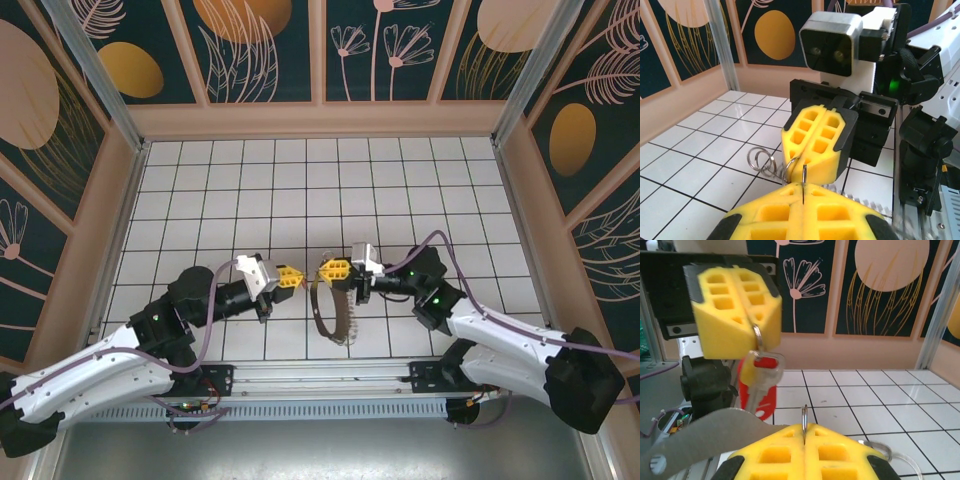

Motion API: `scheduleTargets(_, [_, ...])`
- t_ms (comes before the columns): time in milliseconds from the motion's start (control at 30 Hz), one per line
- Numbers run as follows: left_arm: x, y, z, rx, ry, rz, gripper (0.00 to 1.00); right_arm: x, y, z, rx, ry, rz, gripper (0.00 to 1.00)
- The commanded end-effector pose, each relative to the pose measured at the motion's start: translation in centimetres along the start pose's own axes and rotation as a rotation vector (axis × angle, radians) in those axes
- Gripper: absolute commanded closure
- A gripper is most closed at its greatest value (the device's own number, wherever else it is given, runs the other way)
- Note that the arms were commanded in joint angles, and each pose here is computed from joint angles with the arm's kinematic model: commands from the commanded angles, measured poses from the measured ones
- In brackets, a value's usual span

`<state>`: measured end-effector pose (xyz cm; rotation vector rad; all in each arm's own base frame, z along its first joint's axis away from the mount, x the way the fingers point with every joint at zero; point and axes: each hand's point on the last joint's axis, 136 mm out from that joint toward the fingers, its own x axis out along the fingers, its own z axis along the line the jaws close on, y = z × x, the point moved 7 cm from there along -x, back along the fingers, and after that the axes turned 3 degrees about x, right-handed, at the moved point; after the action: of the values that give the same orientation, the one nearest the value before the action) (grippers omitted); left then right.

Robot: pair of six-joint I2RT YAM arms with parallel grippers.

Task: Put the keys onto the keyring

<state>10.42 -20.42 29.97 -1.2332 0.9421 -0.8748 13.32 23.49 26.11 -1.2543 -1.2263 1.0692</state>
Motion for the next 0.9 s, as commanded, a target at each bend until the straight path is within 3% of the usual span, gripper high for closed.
scheduleTargets(0, [-0.1,-1.3,-0.3,-0.012,0.035,-0.027,1.00,-0.3,-2.0,0.5,-0.070,0.023,-0.111,1.00])
scheduleTargets(867, [1.5,-0.1,0.7,-0.061,-0.042,0.036,1.00,-0.1,-1.9,2.0,-0.155,0.102,-0.183,1.00])
